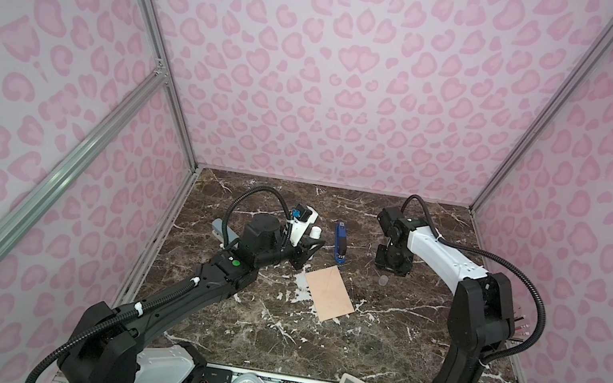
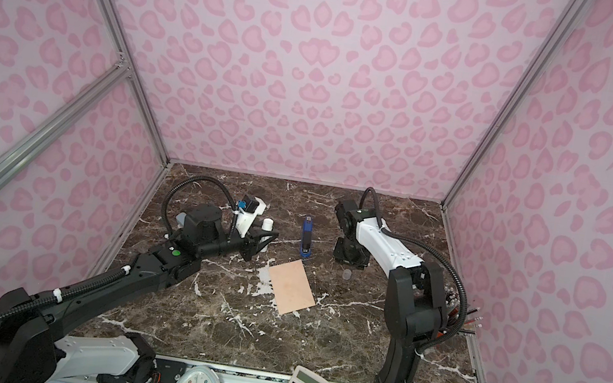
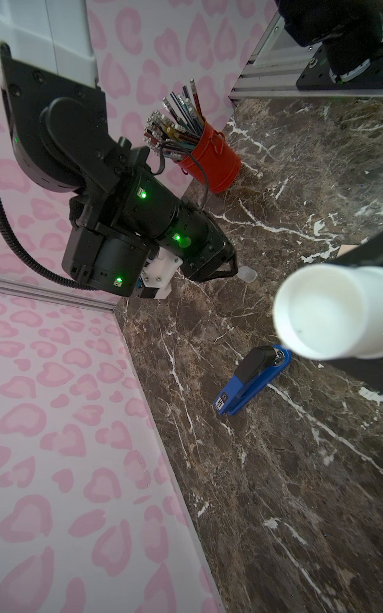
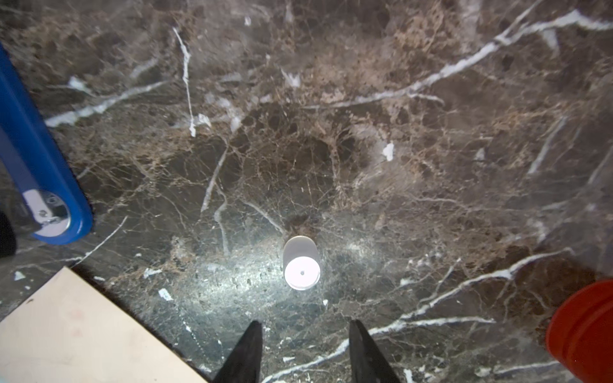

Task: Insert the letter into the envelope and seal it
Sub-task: 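Move the right gripper away over the small clear cap on the table, then lower the right gripper and grasp the small clear cap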

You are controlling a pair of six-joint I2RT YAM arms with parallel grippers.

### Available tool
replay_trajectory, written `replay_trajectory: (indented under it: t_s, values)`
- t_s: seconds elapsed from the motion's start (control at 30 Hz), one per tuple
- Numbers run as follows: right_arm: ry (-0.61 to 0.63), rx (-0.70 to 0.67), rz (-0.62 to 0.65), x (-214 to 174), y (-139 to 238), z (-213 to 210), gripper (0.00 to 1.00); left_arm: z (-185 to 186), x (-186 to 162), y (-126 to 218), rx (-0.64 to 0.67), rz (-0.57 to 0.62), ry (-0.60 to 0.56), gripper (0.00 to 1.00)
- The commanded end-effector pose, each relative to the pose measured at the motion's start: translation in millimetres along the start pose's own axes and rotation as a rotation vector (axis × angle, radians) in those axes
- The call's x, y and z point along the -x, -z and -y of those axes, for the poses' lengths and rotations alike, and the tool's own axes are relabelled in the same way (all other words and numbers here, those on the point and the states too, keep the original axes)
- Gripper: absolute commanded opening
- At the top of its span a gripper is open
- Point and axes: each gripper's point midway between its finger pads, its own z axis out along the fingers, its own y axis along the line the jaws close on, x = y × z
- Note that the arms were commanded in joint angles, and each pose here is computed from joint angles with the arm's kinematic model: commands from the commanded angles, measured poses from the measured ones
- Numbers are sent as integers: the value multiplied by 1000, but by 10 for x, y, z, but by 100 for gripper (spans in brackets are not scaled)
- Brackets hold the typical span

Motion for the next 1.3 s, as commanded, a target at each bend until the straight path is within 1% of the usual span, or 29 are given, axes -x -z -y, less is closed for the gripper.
replay_trajectory:
  t_s: [0.0, 0.07, 0.13, 0.37, 0.57, 0.93, 1.07, 1.1, 1.27]
  values:
    - [-13, 6, -37, -53, -93, -9, 47, 13, 59, -20, -4, 29, -16, 4]
    - [-15, 7, -49, -58, -129, -8, 47, 20, 31, -38, -5, 24, -14, 4]
    - [-13, -8, -79, -152, -230, 36, 48, 34, 16, -54, -9, 19, -12, 4]
    - [-21, -7, -107, -166, -374, 54, 47, 108, 23, -97, -35, 22, 1, 4]
    - [-22, 6, -110, -113, -393, 1, 41, 132, 26, -111, -41, 22, -2, 4]
    - [-26, 5, -134, -106, -495, 3, 40, 142, 44, -114, -47, 28, -7, 4]
    - [-27, 5, -144, -109, -533, 5, 38, 133, 34, -114, -44, 26, -5, 4]
    - [-31, 23, -120, -17, -472, -45, 37, 137, 30, -115, -45, 25, -6, 4]
    - [-30, 23, -119, 12, -464, -44, 36, 132, 37, -124, -43, 25, -7, 4]
